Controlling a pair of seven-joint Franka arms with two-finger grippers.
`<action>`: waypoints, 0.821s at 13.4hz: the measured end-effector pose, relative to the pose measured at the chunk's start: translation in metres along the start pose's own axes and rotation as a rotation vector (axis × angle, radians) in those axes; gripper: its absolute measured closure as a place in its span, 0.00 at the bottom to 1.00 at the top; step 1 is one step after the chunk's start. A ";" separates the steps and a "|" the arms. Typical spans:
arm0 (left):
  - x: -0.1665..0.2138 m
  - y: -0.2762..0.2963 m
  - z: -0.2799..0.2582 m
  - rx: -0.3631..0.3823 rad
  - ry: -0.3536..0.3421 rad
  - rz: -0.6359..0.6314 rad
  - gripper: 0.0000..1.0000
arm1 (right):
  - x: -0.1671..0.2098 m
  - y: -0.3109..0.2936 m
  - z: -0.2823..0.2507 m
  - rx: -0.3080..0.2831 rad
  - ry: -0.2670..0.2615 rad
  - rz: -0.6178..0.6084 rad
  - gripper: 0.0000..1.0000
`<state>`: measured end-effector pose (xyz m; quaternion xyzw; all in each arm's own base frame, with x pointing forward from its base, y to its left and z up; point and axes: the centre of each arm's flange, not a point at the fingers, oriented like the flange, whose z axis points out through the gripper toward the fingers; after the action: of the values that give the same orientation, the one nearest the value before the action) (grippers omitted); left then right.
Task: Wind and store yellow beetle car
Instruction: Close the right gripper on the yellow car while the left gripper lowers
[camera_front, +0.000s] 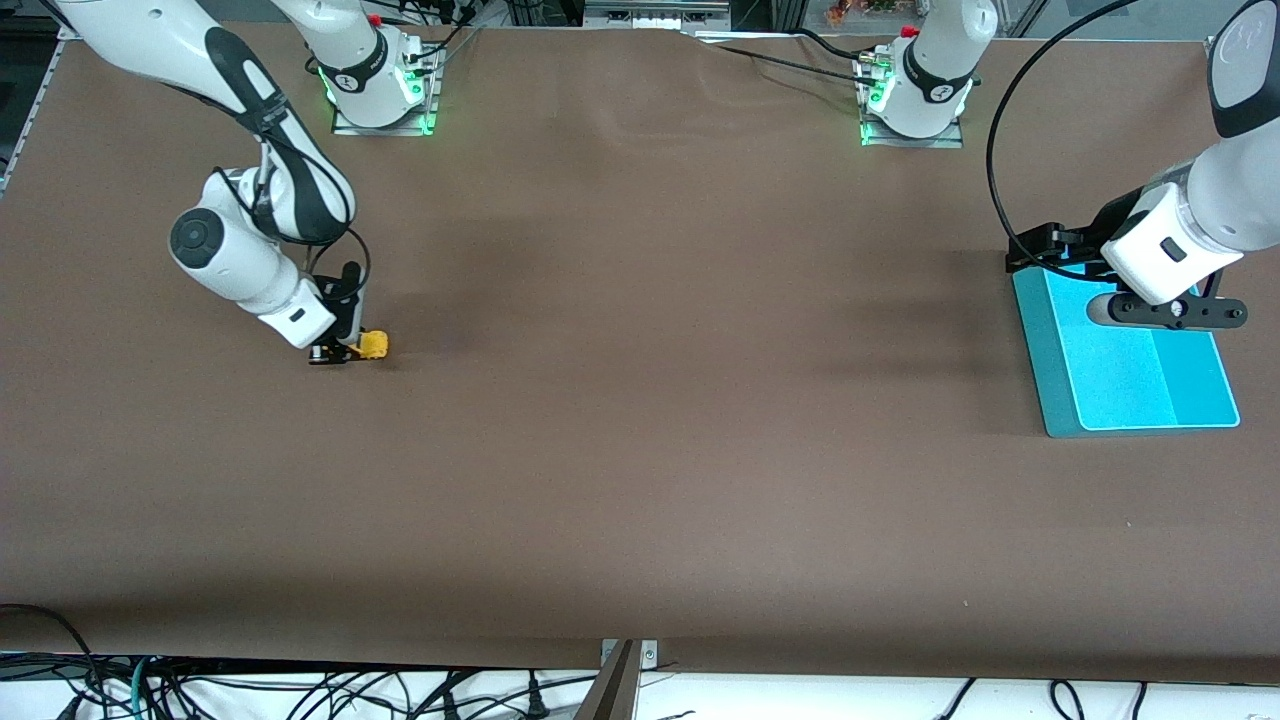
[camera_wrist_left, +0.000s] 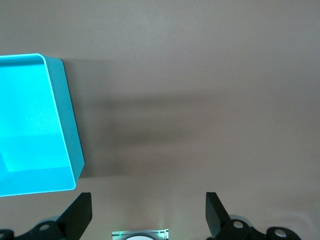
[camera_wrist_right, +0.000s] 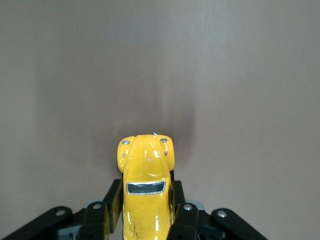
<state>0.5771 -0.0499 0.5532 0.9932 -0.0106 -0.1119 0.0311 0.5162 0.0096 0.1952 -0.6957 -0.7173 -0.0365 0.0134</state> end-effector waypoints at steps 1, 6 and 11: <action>0.000 0.000 0.000 0.000 0.000 0.001 0.00 | -0.015 0.000 -0.001 -0.002 -0.006 -0.009 0.56; 0.001 -0.002 0.001 -0.001 -0.002 0.004 0.00 | -0.086 -0.006 -0.007 -0.013 -0.030 -0.019 0.56; 0.004 0.008 0.007 0.001 -0.013 0.032 0.00 | -0.133 -0.016 -0.011 -0.015 -0.045 0.057 0.56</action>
<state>0.5792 -0.0587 0.5460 0.9922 -0.0267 -0.1177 0.0323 0.5043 -0.1245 0.1960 -0.7167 -0.6969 -0.0257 -0.0071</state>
